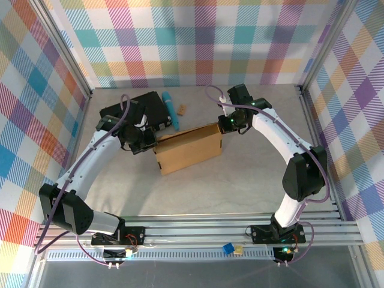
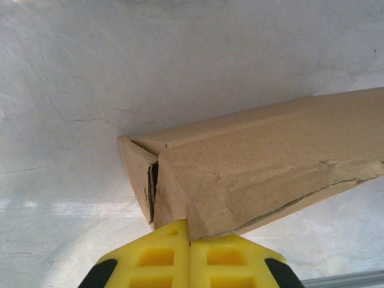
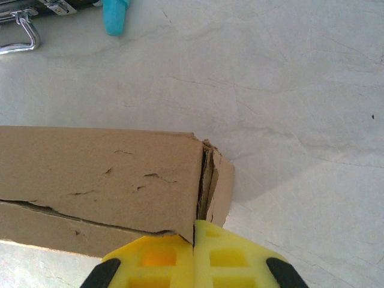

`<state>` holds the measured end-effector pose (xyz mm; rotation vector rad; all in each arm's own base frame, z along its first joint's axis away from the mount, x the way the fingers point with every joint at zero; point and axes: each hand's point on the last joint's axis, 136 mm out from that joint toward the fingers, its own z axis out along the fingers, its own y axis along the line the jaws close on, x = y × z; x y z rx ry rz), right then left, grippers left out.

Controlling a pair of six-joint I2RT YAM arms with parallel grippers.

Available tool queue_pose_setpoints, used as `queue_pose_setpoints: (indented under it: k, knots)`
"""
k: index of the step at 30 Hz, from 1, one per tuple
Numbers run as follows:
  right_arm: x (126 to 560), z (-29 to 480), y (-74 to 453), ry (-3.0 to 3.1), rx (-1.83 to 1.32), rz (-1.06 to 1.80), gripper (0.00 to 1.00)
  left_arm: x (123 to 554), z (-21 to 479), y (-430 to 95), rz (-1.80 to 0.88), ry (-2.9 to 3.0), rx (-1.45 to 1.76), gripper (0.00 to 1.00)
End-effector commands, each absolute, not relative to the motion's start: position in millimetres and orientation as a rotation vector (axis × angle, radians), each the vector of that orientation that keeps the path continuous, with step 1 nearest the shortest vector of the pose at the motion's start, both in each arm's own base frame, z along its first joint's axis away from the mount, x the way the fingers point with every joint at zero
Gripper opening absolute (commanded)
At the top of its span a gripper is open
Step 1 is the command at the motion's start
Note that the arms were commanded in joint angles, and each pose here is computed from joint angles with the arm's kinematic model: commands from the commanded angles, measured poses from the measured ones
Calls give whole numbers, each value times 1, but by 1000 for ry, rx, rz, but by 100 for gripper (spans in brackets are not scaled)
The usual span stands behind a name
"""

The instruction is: Fold the paper box

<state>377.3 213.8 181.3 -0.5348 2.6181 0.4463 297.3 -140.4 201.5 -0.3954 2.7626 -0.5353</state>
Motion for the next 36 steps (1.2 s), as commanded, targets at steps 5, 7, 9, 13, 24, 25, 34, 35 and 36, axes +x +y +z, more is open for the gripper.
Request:
queue_pose_setpoints:
  k: [5, 7, 9, 13, 24, 25, 34, 35, 36]
  knots:
    - [361, 170, 211, 2725, -522, 428, 0, 302, 208, -153, -761, 2746, -496, 0]
    - [361, 171, 210, 2724, -522, 428, 0, 303, 212, -153, -784, 2749, -506, 0]
    - [361, 170, 211, 2727, -522, 427, 0, 303, 214, -153, -800, 2750, -512, 0]
    - [362, 169, 211, 2730, -517, 426, 0, 299, 209, -151, -805, 2760, -514, 0]
    - [364, 168, 210, 2742, -500, 420, 0, 294, 197, -139, -819, 2738, -498, 0]
    - [364, 168, 210, 2744, -498, 420, 0, 293, 196, -138, -822, 2736, -498, 0]
    - [368, 170, 209, 2755, -486, 403, 0, 295, 206, -127, -846, 2763, -517, 0]
    - [368, 170, 209, 2756, -484, 403, 0, 295, 205, -126, -847, 2764, -517, 0]
    - [368, 169, 209, 2758, -482, 403, 0, 294, 205, -125, -850, 2764, -521, 0]
